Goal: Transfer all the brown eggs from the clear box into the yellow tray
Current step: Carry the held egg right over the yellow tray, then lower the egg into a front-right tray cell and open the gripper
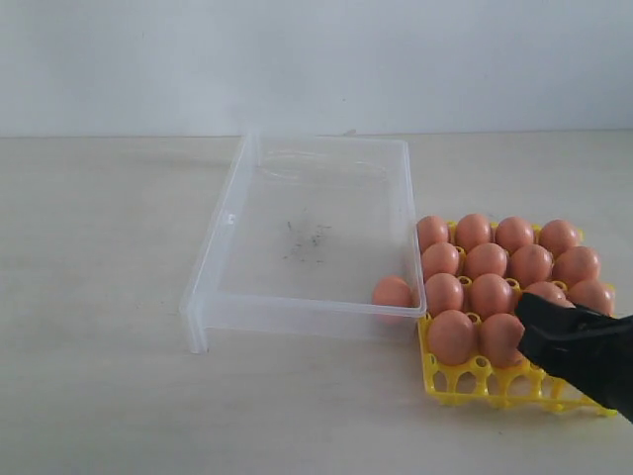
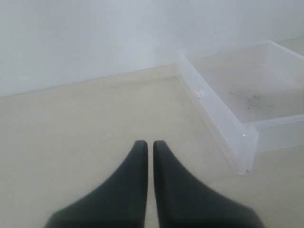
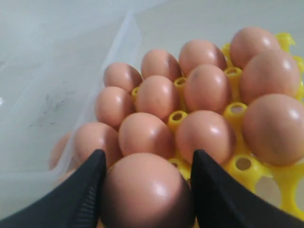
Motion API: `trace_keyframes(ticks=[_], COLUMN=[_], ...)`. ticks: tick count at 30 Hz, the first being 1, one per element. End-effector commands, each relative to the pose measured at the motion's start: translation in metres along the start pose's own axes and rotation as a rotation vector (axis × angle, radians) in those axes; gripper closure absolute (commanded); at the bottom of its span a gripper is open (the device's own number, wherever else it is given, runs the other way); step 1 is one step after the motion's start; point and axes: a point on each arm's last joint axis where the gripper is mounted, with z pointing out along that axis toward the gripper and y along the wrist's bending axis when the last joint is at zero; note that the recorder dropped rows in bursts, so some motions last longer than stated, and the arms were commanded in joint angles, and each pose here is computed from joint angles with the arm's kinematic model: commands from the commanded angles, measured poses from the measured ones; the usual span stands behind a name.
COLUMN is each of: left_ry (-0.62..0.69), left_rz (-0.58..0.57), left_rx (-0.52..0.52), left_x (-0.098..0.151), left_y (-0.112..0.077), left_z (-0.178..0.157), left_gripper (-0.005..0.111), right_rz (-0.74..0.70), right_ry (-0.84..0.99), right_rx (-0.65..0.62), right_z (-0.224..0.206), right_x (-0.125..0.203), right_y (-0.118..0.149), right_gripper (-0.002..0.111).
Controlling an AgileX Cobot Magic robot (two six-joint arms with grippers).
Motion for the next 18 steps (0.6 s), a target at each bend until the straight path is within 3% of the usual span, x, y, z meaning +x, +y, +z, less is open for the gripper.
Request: trace_keyframes(ticks=[1,5,15,18], left_ry=[-0.002,-0.002,-0.002,-0.002], left_rz=[0.003,0.003,0.003,0.003], left_rx=[0.005,0.005,0.005,0.005], left_x=[0.001,0.001,0.001,0.001], left_y=[0.000,0.000,0.000,0.000], left_z=[0.000,0.000,0.000,0.000], left_gripper=[0.103,0.103,0.103,0.103], right_rz=[-0.009,-0.052,-0.055,-0.056], right_ry=[0.050,0.050,0.028,0.104], right_rx=[0.117,0.171,0.156,0.158], right_z=[-0.002,-0.003,-0.002,0.009], right_x=[0.004,0.004,0.002,0.002], right_y=[-0.011,-0.016,-0.014,-0.010], right_gripper=[0.109,0.109,0.109,0.109])
